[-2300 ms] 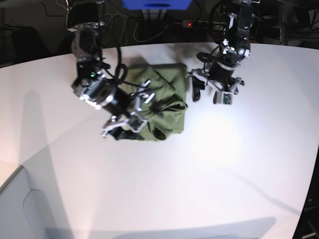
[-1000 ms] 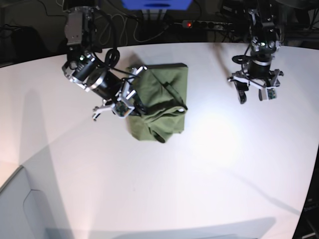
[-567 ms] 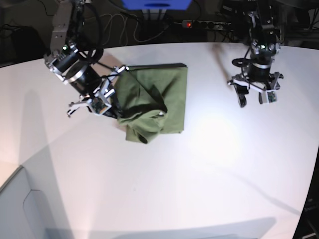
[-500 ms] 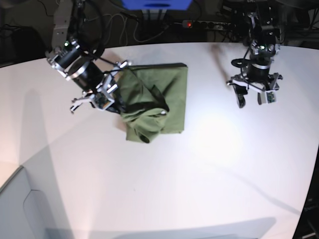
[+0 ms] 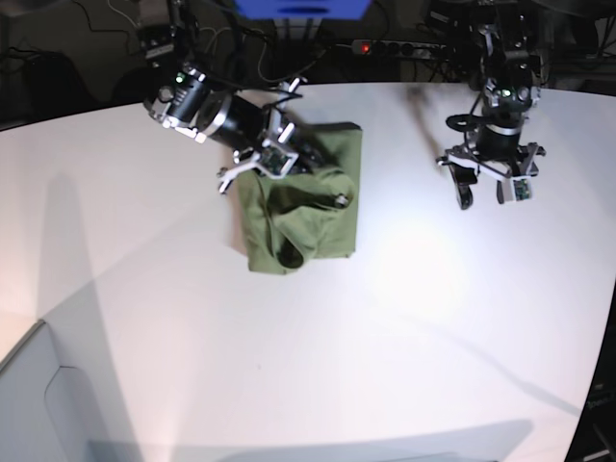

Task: Fold the T-shirt properly
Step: 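Release the flap and press the right gripper along the bundle's edge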

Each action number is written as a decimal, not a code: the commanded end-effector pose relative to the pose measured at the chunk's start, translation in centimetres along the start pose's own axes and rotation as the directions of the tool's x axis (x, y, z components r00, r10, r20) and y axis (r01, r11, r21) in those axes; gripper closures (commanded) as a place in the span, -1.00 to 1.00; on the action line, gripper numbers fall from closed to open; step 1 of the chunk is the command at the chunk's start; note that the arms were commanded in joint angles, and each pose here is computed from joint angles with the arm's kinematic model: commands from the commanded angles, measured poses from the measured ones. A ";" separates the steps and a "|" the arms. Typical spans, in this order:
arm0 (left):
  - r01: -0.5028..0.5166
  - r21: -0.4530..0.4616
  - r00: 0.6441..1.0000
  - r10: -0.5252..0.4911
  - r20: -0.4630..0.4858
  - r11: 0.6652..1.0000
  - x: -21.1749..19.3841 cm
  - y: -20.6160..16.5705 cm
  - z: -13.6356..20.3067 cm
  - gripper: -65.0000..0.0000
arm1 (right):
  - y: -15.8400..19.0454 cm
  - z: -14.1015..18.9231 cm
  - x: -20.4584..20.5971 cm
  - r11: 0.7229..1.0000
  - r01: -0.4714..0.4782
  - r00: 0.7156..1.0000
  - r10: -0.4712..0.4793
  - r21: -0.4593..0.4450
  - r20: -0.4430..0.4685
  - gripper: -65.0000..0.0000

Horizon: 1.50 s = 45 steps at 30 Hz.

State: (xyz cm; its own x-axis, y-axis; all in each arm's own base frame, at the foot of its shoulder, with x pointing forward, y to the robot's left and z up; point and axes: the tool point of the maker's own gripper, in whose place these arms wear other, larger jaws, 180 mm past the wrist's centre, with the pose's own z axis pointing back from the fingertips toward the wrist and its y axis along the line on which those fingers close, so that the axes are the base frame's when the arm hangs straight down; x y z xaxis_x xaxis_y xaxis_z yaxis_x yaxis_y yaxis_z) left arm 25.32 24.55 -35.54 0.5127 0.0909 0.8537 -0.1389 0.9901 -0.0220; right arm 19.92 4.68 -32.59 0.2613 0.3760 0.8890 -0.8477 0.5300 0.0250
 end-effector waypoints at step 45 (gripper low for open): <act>0.000 0.121 0.999 -0.007 0.051 0.993 3.2 4.6 1.8 -0.22 | -8.1 -3.2 1.1 0.995 0.029 0.999 -0.031 -0.094 -0.024 0.94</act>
State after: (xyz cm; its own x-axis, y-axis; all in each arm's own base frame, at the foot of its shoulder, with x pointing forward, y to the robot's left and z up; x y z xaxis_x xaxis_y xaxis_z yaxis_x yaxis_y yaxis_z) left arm 24.39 28.95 -33.24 0.5054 0.0973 0.8574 -0.2433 0.9694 0.0334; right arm 27.90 1.94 -35.55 0.3641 0.4185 0.8320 -0.7730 0.6341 0.0194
